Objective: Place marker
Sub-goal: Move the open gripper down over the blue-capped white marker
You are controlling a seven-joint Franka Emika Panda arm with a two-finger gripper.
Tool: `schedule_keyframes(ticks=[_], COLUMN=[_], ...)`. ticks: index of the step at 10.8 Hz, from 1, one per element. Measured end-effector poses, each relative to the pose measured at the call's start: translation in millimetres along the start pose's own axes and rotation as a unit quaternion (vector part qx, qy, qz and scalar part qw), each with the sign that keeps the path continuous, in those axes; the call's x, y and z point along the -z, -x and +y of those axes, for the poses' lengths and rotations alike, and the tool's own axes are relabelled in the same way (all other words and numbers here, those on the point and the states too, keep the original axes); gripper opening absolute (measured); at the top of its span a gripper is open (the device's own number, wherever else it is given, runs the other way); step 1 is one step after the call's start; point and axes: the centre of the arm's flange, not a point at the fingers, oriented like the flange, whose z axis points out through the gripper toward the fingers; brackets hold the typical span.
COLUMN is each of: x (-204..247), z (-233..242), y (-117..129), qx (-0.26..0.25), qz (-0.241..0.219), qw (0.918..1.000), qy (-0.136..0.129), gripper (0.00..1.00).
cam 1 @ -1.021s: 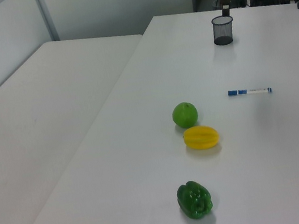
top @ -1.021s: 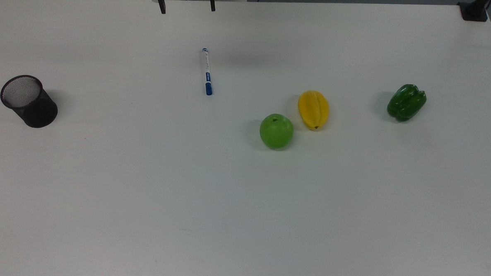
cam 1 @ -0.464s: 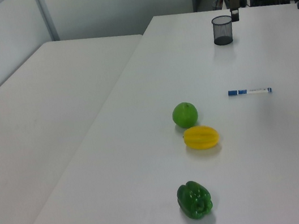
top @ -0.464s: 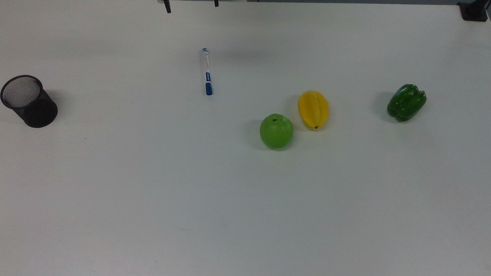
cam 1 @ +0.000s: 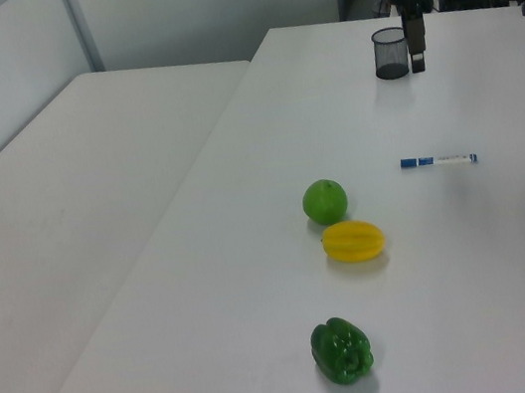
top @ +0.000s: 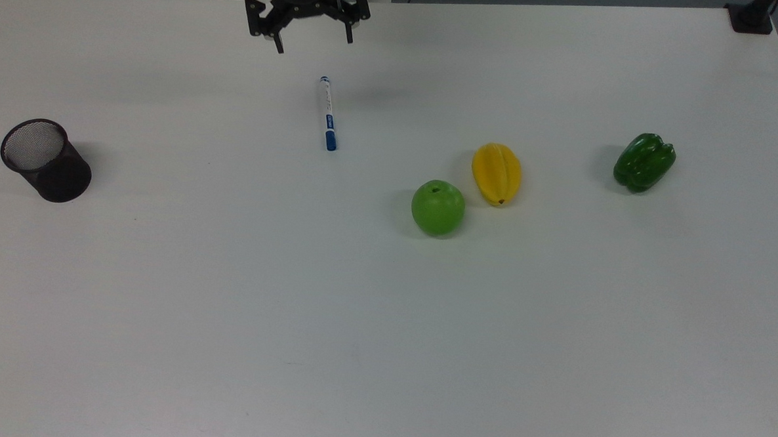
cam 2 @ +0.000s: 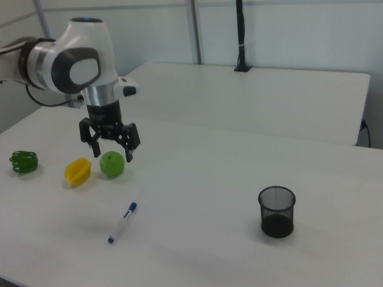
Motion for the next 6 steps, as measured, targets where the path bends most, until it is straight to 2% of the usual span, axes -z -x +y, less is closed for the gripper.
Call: schedule_keyframes(ticks=[4, 6], x=[-58.2, -87.4], z=[-1.6, -3.0], y=[1.5, -1.5], qx=[0.003, 0.012], qz=[-0.015, -0.037], qw=[0.9999, 0.9992], qy=[-0.001, 0.008], gripper=[1.0, 1.0])
